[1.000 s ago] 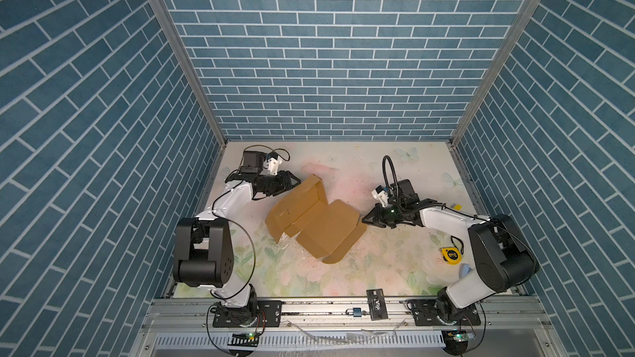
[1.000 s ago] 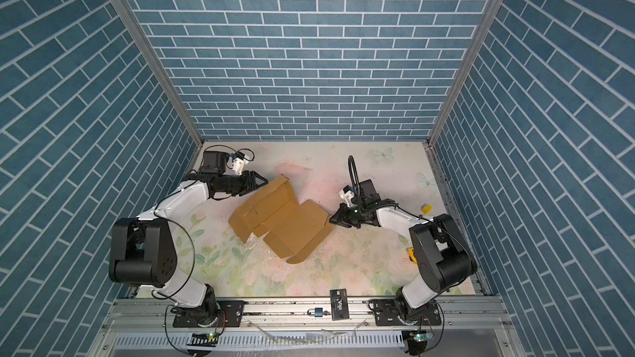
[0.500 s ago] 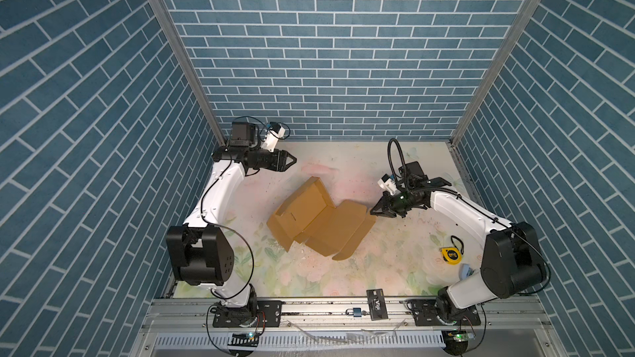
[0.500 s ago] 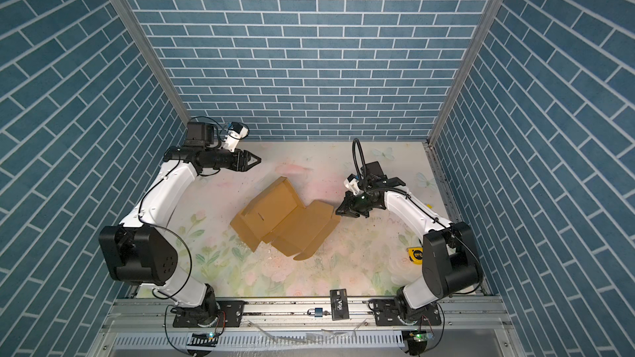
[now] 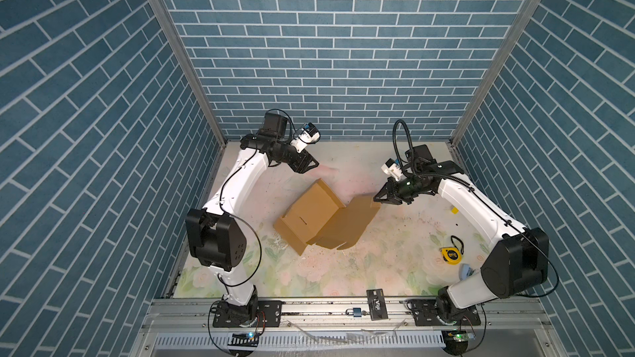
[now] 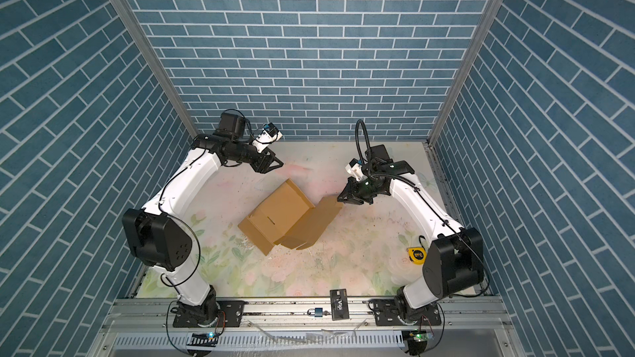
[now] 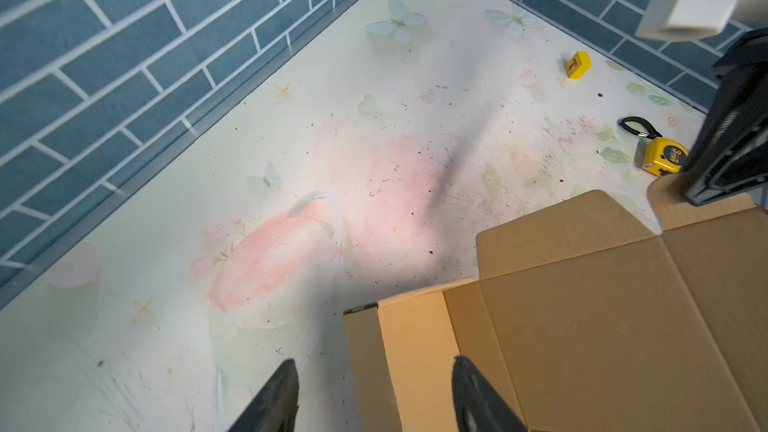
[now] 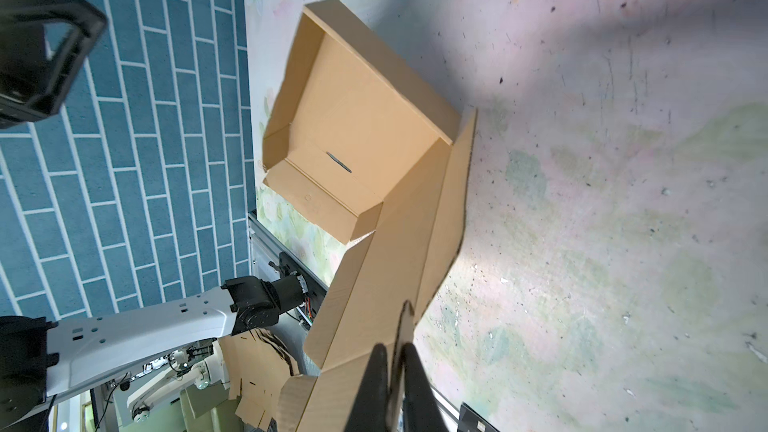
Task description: Fold the paper box
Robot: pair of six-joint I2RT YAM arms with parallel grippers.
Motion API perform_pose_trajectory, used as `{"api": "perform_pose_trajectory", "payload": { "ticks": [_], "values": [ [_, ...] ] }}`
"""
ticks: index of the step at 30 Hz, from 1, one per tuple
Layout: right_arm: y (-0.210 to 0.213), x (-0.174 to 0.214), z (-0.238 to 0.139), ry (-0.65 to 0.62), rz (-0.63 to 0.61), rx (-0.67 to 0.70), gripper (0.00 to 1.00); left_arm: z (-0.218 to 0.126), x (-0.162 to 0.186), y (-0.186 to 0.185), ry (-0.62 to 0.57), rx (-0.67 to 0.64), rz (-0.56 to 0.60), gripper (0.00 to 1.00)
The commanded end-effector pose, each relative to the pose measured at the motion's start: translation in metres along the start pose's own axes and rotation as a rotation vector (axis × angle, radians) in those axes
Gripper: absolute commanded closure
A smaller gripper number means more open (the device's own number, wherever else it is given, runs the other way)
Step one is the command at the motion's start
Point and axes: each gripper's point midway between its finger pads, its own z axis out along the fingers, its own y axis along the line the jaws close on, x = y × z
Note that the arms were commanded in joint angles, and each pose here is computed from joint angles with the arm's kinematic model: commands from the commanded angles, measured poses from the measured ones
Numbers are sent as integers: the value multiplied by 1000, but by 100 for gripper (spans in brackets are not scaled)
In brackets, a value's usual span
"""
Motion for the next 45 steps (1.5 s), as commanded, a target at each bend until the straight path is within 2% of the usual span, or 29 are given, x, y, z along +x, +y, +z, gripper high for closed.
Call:
{"api": "perform_pose_trajectory", "payload": {
  "ticks": [1,2,6,9,13,18,26,30,32,35,38,45],
  "values": [
    [12,-12,-7,2,-10,-33,88,-2,3,5,16,-36,-78,39],
    [15,-18,-8,-4,-15,-41,85,0,8,8,29,-54,-94,39],
    [31,-41,-14,-47,-26,-74,62,5,27,14,64,-98,-135,39],
    [42,-52,-22,-88,-35,-89,54,8,39,12,75,-103,-169,39],
    [46,-55,-41,-154,-42,-65,52,9,52,15,82,-124,-206,39],
    [38,-41,-57,-207,-28,-13,52,3,63,38,57,-186,-301,38],
    [11,-7,-39,-231,26,4,57,10,84,62,54,-214,-439,40],
    [2,13,-13,-206,33,3,63,22,97,68,91,-223,-460,51],
    [3,21,3,-183,17,4,64,28,105,71,121,-224,-468,63],
    [8,31,27,-146,-13,-6,66,39,120,74,175,-221,-498,85],
    [17,36,48,-129,-44,-26,66,49,134,72,203,-214,-501,100],
    [25,34,69,-123,-94,-30,67,69,161,67,291,-198,-519,100]
  ]
}}
